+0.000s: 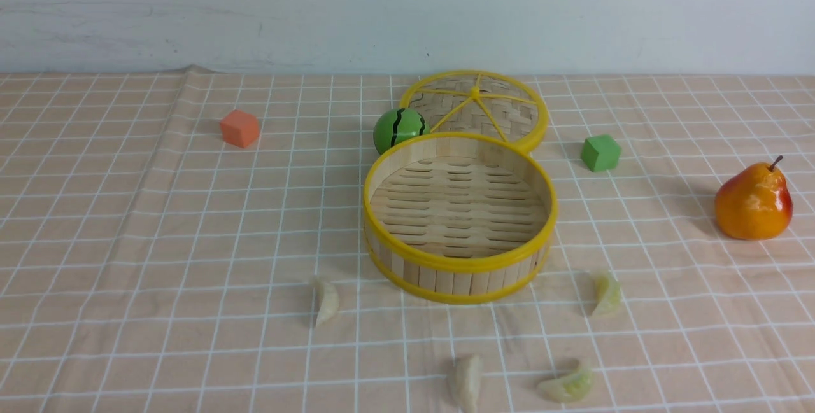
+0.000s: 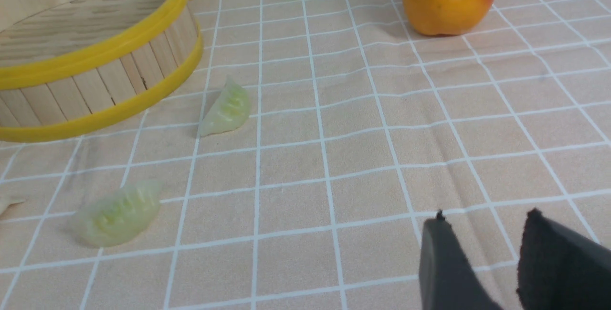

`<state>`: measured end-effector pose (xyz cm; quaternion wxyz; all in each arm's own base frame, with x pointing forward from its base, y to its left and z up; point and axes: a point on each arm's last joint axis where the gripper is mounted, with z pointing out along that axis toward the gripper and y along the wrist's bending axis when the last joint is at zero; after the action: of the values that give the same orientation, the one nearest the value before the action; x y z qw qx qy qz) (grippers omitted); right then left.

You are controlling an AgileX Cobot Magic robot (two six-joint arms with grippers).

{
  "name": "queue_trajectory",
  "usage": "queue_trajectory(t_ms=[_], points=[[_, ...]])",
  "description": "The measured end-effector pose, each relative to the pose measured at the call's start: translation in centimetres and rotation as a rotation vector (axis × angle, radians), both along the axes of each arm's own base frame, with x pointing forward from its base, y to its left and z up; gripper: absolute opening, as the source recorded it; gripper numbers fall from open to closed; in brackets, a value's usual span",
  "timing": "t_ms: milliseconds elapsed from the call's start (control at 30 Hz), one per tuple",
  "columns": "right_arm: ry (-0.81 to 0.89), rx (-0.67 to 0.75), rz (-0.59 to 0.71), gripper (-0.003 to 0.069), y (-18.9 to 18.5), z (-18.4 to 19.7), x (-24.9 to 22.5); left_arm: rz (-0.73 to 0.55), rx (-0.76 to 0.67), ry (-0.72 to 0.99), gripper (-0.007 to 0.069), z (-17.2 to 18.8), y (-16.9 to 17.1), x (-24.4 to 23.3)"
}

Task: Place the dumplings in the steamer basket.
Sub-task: Use the left arm to grab a dumpling

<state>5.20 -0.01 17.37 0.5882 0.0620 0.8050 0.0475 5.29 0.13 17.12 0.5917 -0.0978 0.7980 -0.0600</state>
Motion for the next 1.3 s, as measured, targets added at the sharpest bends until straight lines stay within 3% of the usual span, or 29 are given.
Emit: queue_trajectory(t_ms=[733, 833, 900, 967, 1033, 1100, 1167, 1233, 1300], points=[[0.0, 0.054, 0.004, 0.0239, 0.2, 0.0, 0.0, 0.0, 0.008, -0.001, 0.0237, 0.0, 0.0, 0.0], [0.0, 0.059, 0.005, 0.0239, 0.2, 0.0, 0.0, 0.002, -0.046, -0.015, 0.0237, 0.1, -0.1, 0.0], [0.0, 0.089, 0.007, 0.024, 0.3, 0.0, 0.0, 0.015, -0.218, -0.036, 0.0237, 0.3, -0.4, 0.1], [0.0, 0.195, 0.011, 0.024, 0.6, 0.1, 0.0, 0.041, -0.532, -0.051, 0.0237, 0.6, -0.9, 0.1], [0.014, 0.425, 0.014, 0.024, 1.3, 0.2, 0.0, 0.075, -0.934, -0.037, 0.0237, 0.9, -1.5, 0.1], [0.039, 0.684, 0.015, 0.024, 2.0, 0.3, -0.1, 0.093, -1.154, -0.022, 0.0237, 1.2, -1.8, 0.1], [0.063, 0.933, 0.021, 0.024, 2.6, 0.5, -0.2, 0.104, -1.299, -0.017, 0.0237, 1.4, -1.9, 0.1], [0.064, 1.037, 0.028, 0.024, 2.8, 0.8, -0.2, 0.107, -1.34, -0.019, 0.0237, 1.5, -2.0, 0.1], [0.059, 1.054, 0.037, 0.024, 2.9, 0.9, -0.2, 0.107, -1.375, -0.018, 0.0237, 1.5, -2.0, 0.1]])
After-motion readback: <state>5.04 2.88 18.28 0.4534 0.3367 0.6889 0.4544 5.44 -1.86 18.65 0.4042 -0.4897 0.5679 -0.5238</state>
